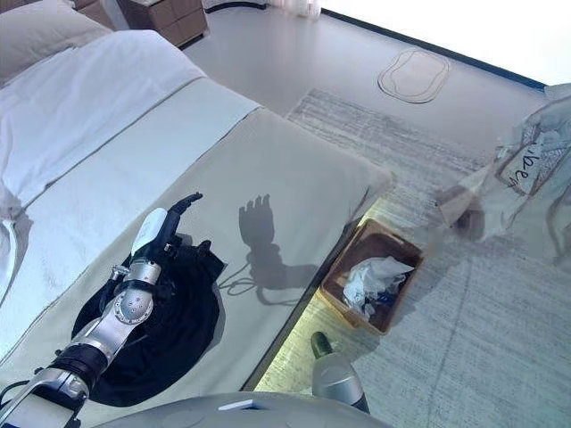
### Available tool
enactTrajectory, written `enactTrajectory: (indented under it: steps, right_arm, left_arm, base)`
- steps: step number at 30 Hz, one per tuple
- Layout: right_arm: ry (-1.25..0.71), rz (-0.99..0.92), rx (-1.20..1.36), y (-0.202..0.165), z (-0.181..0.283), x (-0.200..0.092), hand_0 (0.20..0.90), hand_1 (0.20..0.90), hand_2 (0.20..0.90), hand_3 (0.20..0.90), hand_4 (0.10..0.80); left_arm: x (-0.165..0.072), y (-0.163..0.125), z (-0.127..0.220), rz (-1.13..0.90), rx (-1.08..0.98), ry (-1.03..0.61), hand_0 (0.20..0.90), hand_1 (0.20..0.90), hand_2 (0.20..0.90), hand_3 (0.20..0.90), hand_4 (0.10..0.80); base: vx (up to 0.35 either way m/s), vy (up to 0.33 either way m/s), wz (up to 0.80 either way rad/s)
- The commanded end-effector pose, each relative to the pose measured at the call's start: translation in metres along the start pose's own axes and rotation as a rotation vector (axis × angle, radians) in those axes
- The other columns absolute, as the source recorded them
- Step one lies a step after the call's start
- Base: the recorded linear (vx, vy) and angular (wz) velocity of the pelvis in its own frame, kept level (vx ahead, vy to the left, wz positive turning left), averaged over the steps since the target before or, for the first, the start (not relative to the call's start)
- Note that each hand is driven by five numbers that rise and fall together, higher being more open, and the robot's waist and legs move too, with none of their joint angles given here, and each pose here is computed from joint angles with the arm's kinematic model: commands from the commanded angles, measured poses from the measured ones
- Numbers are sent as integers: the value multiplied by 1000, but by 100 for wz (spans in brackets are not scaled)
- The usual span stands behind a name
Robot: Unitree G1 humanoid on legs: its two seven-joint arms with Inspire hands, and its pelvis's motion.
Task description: Pick up the clothes from the bed and place them into the basket
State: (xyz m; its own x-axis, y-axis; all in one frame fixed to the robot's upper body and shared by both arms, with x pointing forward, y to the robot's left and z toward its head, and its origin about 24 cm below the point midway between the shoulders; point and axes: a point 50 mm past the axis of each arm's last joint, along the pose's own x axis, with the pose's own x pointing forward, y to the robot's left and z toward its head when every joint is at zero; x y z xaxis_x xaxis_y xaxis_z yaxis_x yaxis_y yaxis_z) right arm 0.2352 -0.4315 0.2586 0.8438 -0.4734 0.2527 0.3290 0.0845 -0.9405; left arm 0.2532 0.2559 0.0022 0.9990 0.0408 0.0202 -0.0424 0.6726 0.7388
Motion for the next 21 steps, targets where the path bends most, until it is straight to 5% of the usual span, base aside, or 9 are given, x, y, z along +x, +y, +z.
enactTrajectory:
  steps: [1, 21]
  right_arm:
    - [-51, -207, 31, -65, 10, 3, 300, 300, 300, 200, 100]
    - [-54, 79, 93, 23, 20, 11, 300, 300, 300, 200, 100]
  left_arm:
    - [18, 22, 21, 85, 14, -144, 900, 900, 900, 900, 800]
    - [21, 17, 23, 50, 3, -134, 900, 900, 900, 900, 800]
  base:
    - [-12, -40, -6]
    - [1, -8, -1]
